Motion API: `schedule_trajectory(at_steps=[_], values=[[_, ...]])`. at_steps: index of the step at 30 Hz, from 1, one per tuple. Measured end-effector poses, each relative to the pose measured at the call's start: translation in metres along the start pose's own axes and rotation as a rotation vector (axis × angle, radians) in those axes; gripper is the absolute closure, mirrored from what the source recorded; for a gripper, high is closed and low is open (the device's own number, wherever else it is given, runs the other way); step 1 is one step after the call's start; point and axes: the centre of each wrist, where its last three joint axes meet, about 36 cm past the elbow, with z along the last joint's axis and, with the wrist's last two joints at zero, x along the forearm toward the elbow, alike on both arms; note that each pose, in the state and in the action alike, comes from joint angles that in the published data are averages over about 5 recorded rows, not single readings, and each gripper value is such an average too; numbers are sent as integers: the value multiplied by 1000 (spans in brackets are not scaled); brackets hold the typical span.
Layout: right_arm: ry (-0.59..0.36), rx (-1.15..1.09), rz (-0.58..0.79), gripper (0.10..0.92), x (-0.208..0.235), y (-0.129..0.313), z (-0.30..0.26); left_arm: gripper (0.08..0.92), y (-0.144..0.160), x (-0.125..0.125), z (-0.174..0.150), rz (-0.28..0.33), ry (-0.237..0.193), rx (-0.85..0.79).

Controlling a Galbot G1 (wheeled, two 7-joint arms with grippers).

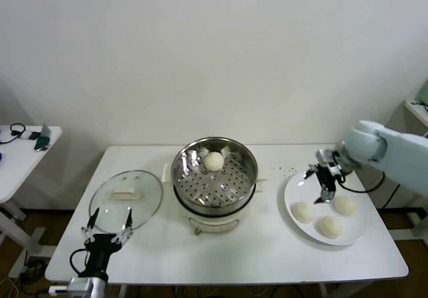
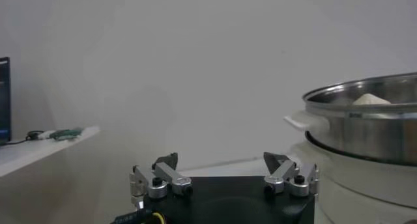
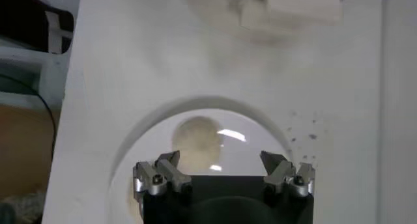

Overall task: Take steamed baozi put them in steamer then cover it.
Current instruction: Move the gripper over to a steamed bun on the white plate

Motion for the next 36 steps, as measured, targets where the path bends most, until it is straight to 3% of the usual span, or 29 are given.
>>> schedule_trajectory(at_steps=[10, 27, 36], values=[[6, -44, -41, 200, -45, 2, 12, 177, 0, -1, 2, -7, 10, -6], [9, -50, -68, 204, -84, -15, 4, 177, 0, -2, 9, -11, 23, -11], [5, -58, -77, 360, -88, -20, 2, 177, 0, -2, 9, -12, 23, -11]])
